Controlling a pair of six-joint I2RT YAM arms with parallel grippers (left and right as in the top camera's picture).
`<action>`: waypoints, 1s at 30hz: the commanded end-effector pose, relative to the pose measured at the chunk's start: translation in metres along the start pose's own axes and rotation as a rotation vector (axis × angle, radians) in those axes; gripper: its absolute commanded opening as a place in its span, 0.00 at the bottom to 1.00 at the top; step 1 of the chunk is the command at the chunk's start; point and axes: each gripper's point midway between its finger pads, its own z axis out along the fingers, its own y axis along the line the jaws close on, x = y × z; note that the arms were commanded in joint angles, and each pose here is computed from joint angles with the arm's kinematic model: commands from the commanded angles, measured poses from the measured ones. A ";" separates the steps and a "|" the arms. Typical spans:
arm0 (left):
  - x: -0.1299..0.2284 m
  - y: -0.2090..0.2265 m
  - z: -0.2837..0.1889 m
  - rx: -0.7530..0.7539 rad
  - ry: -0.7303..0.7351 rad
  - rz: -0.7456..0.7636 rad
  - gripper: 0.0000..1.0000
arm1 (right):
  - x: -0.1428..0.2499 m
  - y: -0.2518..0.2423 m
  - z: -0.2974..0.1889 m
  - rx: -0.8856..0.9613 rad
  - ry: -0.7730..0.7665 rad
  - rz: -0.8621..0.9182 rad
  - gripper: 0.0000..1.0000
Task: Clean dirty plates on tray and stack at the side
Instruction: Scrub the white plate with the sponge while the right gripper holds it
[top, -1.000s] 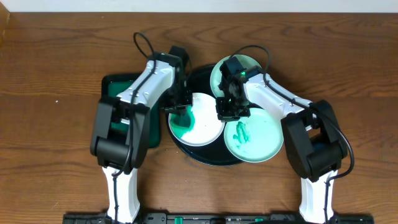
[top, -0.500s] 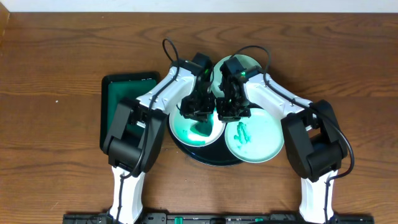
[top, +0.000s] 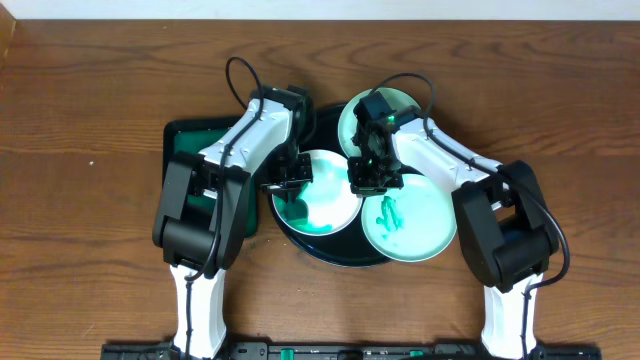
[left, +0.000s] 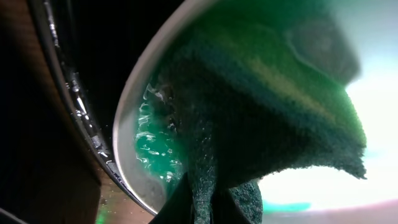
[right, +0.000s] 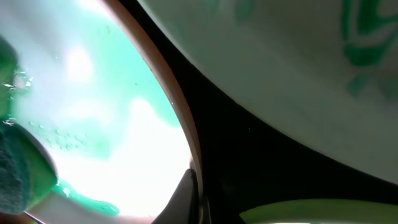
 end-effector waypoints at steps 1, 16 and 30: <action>-0.011 0.047 0.020 -0.222 -0.013 -0.014 0.07 | 0.009 -0.007 0.010 0.037 0.035 -0.020 0.01; 0.032 -0.114 0.027 0.307 0.047 0.330 0.07 | 0.013 -0.009 0.010 0.043 0.050 -0.030 0.01; -0.011 -0.046 0.030 0.032 -0.076 0.125 0.07 | 0.013 -0.009 0.010 0.043 0.050 -0.030 0.01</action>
